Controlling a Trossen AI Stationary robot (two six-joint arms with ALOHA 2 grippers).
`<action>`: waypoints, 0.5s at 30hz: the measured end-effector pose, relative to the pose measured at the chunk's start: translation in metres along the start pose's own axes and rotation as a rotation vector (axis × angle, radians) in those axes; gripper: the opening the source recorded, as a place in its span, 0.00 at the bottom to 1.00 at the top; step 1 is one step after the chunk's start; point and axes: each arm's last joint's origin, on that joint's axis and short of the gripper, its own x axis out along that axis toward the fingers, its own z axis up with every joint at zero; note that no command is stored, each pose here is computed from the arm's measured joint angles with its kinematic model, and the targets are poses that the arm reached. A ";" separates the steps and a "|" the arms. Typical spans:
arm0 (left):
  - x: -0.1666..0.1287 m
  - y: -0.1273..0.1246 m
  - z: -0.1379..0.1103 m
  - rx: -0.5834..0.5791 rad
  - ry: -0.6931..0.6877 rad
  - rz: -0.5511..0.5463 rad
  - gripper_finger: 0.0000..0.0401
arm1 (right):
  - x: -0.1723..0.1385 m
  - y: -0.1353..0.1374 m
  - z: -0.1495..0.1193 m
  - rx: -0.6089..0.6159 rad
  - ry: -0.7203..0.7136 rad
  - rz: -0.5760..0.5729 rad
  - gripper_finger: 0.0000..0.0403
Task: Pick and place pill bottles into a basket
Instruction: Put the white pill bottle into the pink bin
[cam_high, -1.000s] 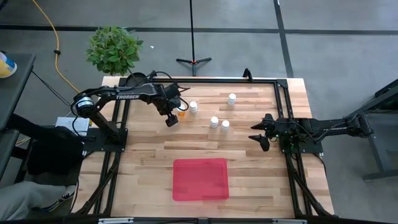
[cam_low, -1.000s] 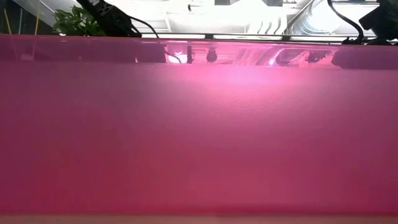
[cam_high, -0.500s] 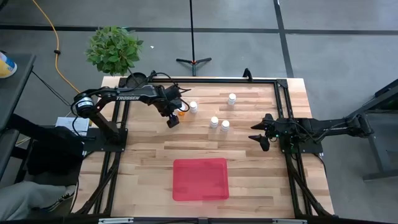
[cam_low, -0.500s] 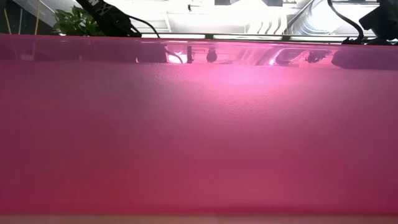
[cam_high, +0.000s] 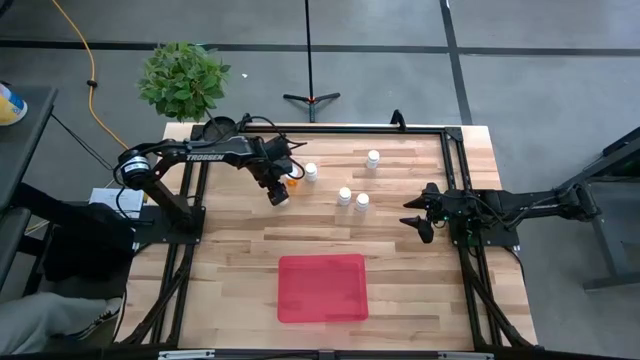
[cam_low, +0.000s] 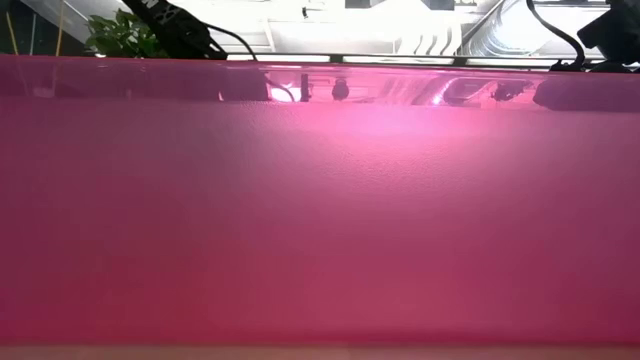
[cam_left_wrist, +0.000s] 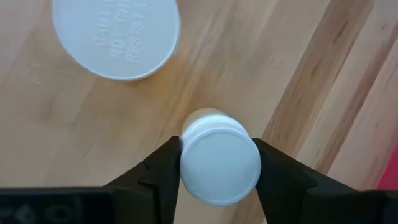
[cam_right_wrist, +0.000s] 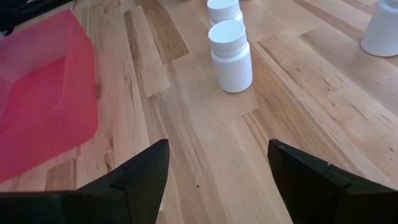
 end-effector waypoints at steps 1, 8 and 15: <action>0.000 0.000 0.000 0.000 -0.001 -0.005 0.51 | 0.000 0.000 0.000 0.000 0.000 0.000 0.65; 0.000 -0.001 0.002 -0.011 -0.012 -0.052 0.50 | 0.000 0.000 0.000 0.000 0.001 0.000 0.65; -0.001 -0.002 0.003 -0.014 -0.013 -0.090 0.49 | 0.000 0.000 0.000 0.000 0.000 0.000 0.65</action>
